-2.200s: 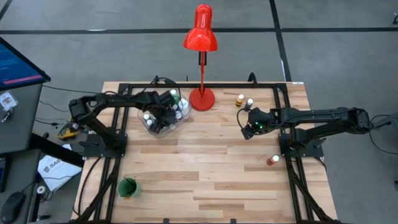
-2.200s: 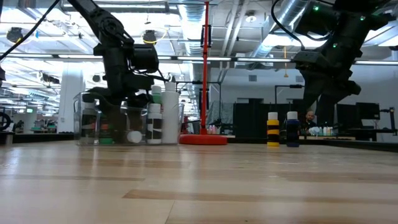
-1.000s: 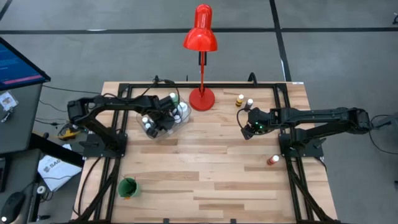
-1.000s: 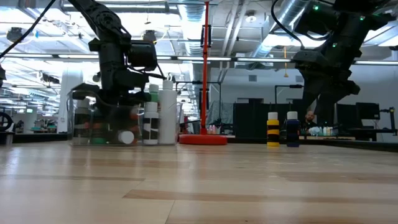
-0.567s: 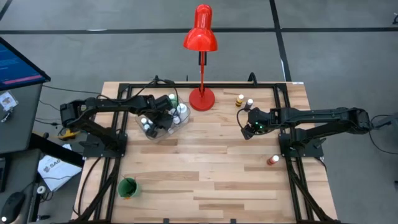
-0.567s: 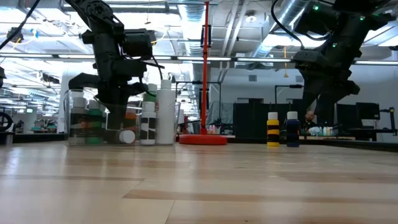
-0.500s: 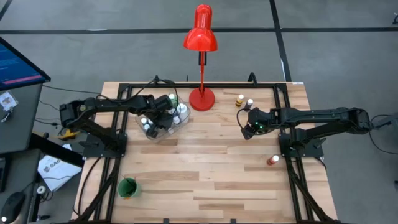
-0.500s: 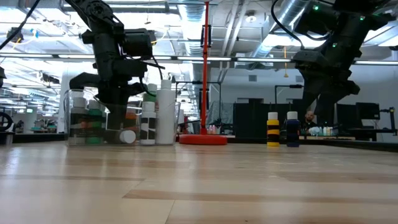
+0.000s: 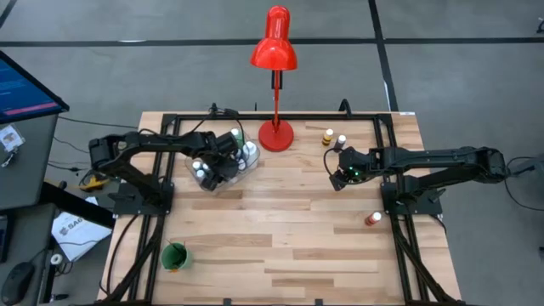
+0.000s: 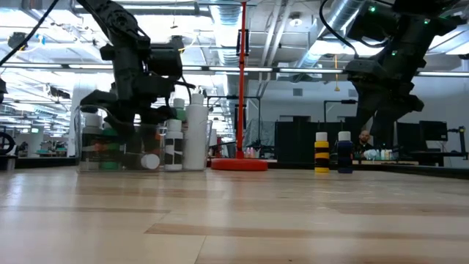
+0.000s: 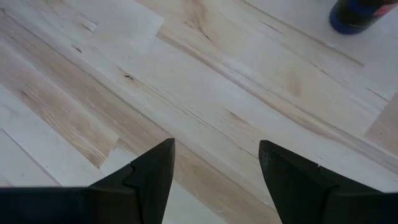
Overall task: Pick & Place Paint Supplies
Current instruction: Put the brown paint bottle into the transparent bin
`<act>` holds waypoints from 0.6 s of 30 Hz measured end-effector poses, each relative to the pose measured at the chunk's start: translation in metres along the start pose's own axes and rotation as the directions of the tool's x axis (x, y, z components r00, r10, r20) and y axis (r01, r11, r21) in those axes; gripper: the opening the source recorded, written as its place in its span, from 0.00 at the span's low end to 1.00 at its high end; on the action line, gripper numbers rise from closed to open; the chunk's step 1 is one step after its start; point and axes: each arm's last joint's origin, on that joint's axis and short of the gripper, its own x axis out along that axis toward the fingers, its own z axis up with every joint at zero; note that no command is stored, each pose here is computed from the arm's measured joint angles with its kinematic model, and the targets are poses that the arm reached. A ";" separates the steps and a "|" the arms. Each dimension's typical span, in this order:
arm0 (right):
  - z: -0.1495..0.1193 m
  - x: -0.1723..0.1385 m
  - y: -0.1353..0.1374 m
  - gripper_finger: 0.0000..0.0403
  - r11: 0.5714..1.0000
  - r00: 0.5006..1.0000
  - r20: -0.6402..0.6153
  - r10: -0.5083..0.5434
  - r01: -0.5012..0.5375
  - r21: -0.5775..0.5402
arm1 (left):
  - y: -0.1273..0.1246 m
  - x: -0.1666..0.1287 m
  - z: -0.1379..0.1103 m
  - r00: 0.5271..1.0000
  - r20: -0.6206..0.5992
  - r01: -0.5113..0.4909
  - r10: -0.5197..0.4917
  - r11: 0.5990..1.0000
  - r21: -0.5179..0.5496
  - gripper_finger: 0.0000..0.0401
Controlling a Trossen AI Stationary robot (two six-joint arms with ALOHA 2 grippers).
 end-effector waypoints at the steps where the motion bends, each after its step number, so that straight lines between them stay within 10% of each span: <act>1: 0.000 0.000 0.000 0.56 1.000 1.000 0.001 0.001 -0.001 0.000 | 0.001 0.001 0.000 1.000 0.001 -0.007 0.007 1.000 0.002 0.41; 18: 0.000 0.000 0.000 0.56 1.000 1.000 0.001 0.001 -0.001 -0.016 | -0.008 0.016 -0.012 0.998 -0.067 -0.016 0.021 0.998 0.069 0.52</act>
